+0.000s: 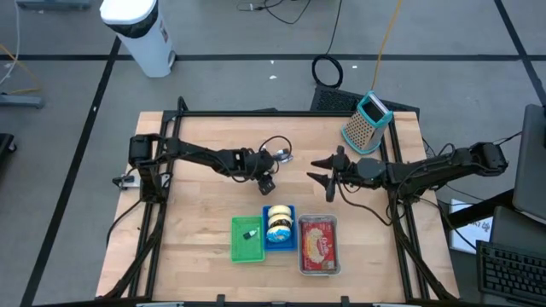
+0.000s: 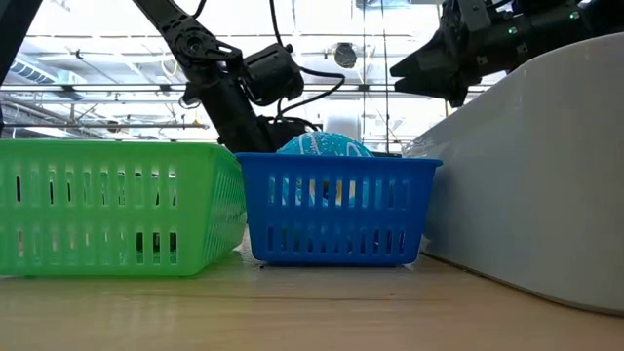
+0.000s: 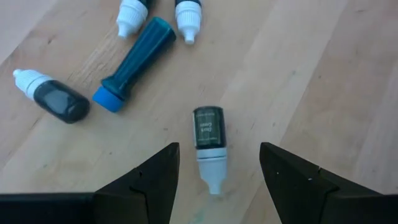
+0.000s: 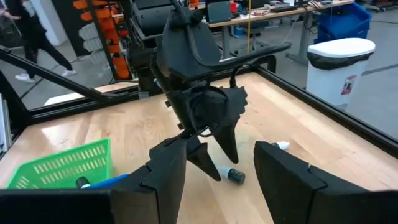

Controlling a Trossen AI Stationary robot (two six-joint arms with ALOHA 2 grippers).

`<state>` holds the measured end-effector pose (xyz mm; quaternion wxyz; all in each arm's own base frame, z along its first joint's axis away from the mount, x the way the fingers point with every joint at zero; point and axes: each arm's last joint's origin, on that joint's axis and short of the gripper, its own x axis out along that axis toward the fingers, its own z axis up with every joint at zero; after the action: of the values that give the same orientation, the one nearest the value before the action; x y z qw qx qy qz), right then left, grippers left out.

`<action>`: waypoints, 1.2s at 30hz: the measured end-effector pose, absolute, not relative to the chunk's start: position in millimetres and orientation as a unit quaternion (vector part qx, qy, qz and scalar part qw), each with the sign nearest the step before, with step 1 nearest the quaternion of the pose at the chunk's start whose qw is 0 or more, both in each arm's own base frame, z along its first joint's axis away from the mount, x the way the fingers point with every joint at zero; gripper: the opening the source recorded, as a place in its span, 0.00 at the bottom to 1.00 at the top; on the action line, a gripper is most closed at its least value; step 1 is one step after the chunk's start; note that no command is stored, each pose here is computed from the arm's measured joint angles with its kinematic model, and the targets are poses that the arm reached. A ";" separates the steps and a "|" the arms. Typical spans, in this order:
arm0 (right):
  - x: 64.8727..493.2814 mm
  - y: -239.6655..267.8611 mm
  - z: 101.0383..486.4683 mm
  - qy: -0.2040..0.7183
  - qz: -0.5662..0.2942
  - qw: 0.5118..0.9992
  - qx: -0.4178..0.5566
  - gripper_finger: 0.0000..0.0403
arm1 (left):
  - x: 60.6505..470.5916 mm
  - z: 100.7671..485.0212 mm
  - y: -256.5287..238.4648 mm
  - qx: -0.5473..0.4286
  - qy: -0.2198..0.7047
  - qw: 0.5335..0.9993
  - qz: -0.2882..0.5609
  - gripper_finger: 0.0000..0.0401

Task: Pick & Place Food Item
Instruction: Put the bottom dark green food coloring bottle into the green bin

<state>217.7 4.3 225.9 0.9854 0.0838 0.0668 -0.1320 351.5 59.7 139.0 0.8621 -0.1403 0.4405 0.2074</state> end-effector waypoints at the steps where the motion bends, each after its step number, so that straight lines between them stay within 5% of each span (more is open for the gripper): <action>1: 217.7 4.3 225.9 0.067 -0.132 0.985 0.084 0.45 | 351.4 138.8 58.9 -0.138 0.442 0.862 0.208 0.56; 28: 221.0 2.5 220.6 0.070 -0.174 0.977 0.098 0.45 | 354.0 112.6 58.0 -0.115 0.482 0.846 0.197 0.56; 36: 227.1 2.8 210.4 0.094 -0.175 0.977 0.084 0.45 | 354.1 111.5 57.2 -0.124 0.481 0.845 0.198 0.35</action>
<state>227.1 2.8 210.4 0.9765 0.0835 0.0940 -0.1749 354.1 57.2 111.5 0.8450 -0.1243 0.4809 0.1979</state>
